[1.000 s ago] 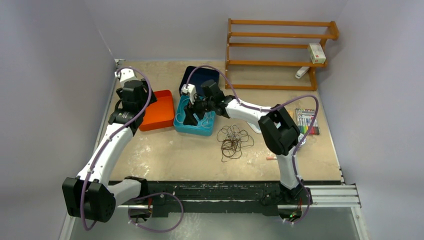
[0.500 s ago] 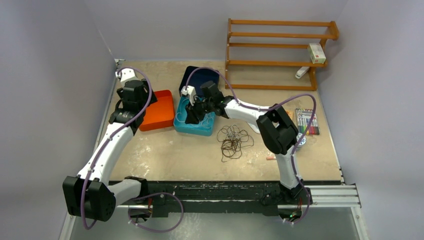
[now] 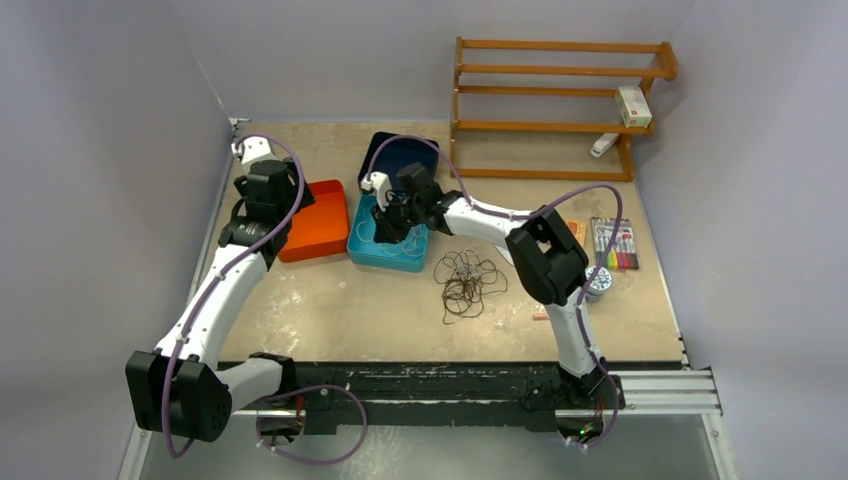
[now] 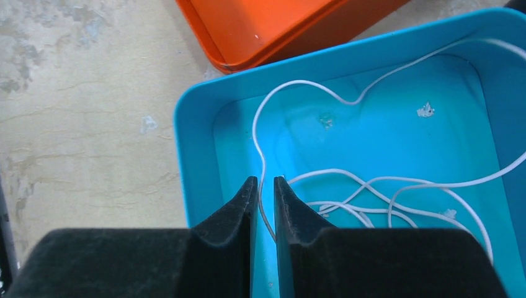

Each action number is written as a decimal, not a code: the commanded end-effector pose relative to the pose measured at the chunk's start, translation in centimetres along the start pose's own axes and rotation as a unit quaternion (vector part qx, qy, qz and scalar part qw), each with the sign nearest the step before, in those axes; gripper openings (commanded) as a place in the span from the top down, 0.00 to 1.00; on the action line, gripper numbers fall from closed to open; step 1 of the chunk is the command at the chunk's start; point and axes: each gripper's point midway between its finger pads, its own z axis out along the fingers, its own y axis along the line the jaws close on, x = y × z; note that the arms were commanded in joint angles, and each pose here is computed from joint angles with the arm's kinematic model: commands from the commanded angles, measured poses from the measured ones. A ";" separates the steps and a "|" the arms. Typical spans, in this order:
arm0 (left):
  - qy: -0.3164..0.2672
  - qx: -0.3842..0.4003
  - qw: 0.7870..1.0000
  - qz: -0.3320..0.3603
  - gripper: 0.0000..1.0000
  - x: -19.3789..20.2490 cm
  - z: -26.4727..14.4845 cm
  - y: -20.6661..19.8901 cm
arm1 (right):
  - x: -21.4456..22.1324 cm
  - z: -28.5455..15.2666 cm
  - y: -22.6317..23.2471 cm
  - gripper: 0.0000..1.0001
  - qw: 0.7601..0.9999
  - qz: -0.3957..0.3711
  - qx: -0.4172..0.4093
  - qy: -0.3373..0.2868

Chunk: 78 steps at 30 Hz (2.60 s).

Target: Untangle the cables

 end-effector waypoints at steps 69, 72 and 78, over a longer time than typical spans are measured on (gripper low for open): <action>0.052 0.225 0.972 0.044 0.25 4.6 -3.6 -14.5 | 1.1 -20.9 -5.5 0.41 0.923 0.232 0.269 -0.150; 0.066 0.257 0.962 0.068 0.26 7.0 -4.7 -17.3 | 3.9 -21.7 -4.2 0.42 0.915 0.267 0.276 -0.126; 0.092 0.345 0.929 0.096 0.26 10.9 -7.3 -22.5 | 6.2 -22.7 -1.6 0.43 0.913 0.298 0.261 -0.099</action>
